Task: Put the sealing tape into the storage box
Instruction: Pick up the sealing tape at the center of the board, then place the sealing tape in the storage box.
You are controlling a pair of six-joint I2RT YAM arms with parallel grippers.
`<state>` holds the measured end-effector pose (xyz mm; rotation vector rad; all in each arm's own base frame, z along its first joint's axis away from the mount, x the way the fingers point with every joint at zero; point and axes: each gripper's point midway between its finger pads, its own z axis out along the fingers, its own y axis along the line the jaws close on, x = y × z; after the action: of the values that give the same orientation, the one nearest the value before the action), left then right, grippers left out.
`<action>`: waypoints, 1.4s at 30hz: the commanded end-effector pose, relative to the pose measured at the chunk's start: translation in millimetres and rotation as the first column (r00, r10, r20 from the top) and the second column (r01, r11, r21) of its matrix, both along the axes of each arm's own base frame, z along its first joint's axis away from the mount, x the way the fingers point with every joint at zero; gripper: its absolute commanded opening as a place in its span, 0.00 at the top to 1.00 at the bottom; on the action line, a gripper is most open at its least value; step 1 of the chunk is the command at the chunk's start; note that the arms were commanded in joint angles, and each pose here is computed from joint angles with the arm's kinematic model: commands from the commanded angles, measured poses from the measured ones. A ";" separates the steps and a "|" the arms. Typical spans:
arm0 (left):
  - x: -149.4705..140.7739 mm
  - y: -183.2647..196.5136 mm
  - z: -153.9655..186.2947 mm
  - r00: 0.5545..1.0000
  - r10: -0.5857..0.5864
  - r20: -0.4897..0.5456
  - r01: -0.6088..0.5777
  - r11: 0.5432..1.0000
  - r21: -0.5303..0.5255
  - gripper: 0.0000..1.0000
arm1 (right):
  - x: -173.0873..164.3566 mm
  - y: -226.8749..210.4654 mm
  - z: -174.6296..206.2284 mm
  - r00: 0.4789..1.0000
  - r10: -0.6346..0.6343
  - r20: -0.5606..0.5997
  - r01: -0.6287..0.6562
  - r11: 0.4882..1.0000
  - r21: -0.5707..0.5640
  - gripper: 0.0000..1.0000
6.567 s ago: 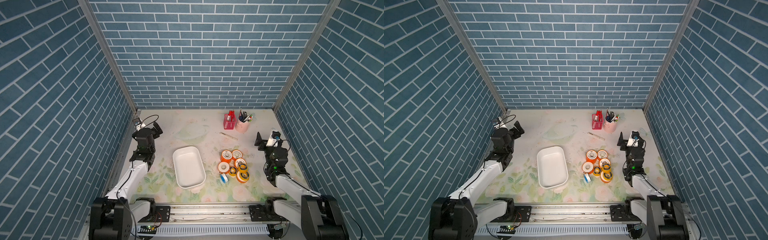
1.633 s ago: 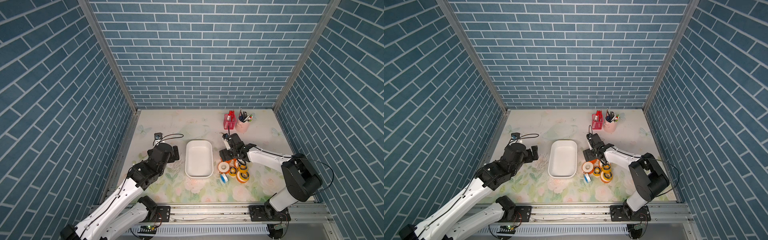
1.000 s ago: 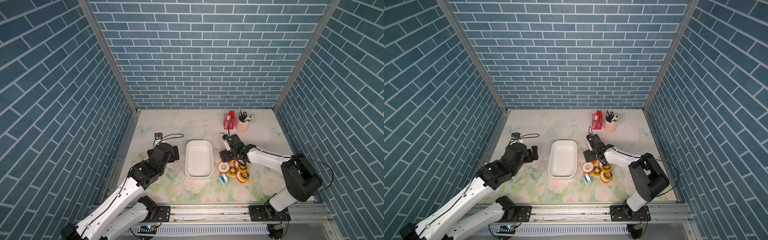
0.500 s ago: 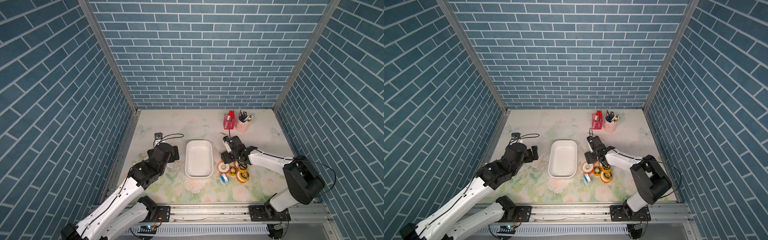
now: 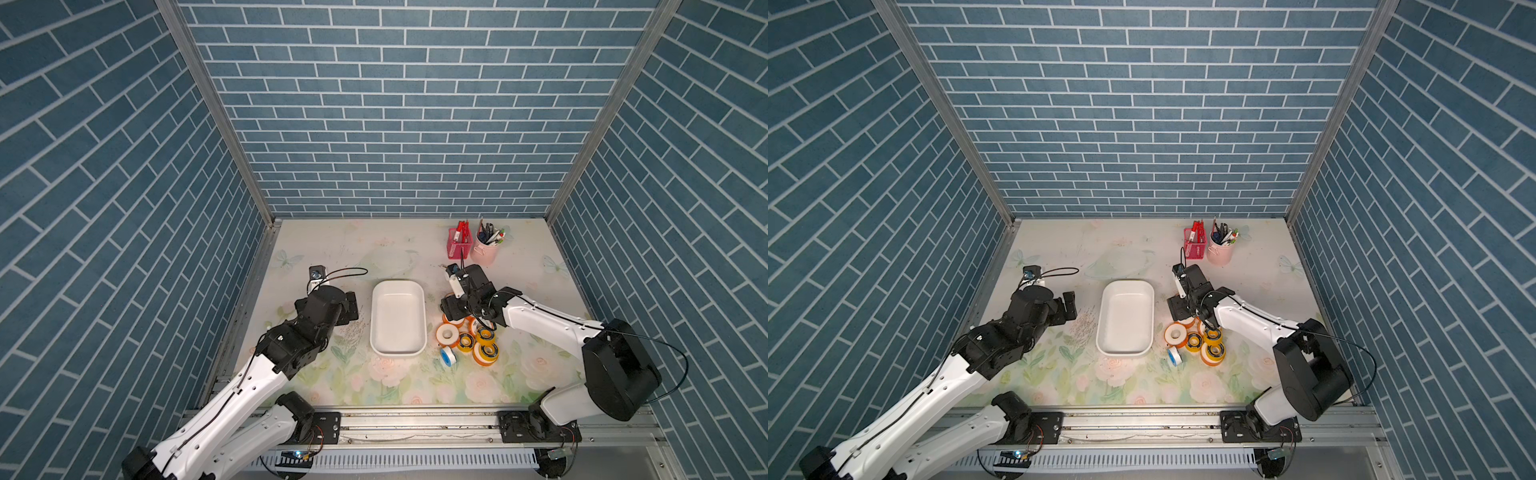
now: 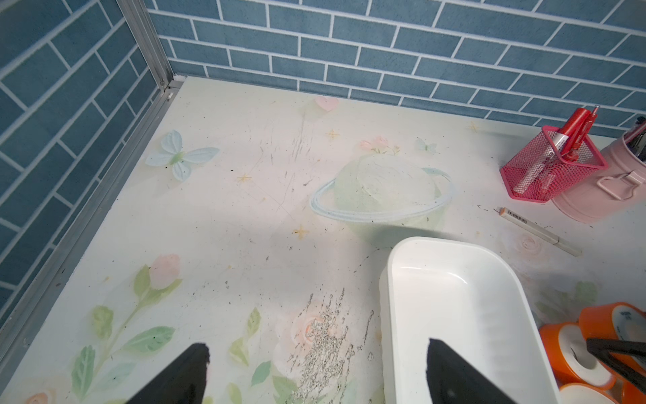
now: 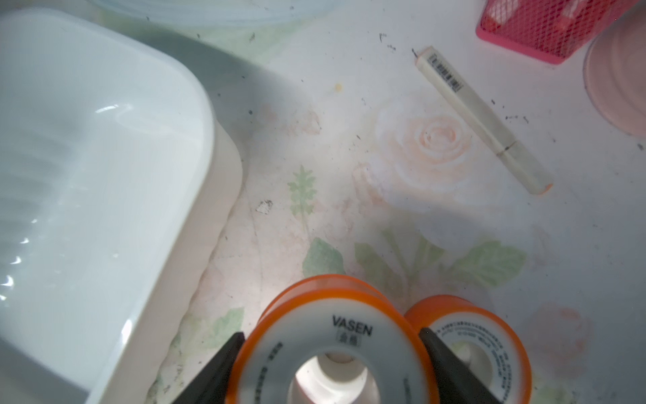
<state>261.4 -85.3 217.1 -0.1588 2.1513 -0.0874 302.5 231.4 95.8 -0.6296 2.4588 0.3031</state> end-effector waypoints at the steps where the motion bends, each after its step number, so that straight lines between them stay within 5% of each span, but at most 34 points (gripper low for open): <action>1: -1.8 5.2 -4.7 1.000 0.012 -0.011 -0.012 1.000 0.021 0.00 | -1.1 22.1 21.1 0.999 0.046 0.013 -0.046 0.998 0.036 0.33; 10: -1.6 5.8 -4.3 1.000 0.017 -0.009 -0.017 1.000 0.020 0.00 | -1.2 102.9 32.2 0.982 0.188 0.011 -0.188 0.980 0.068 0.33; 18: -1.5 6.0 -4.2 1.000 0.018 -0.008 -0.018 1.000 0.021 0.00 | 0.2 163.5 1.3 0.964 0.265 -0.024 -0.263 0.964 0.041 0.33; 42: -1.8 5.2 -3.7 1.000 0.013 -0.007 -0.013 1.000 0.017 0.00 | 30.4 188.9 -61.6 0.971 0.236 -0.026 -0.237 0.971 -0.037 0.32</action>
<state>261.4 -85.3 217.1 -0.1588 2.1513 -0.0874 324.5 413.4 36.1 -0.9630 2.4374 0.3643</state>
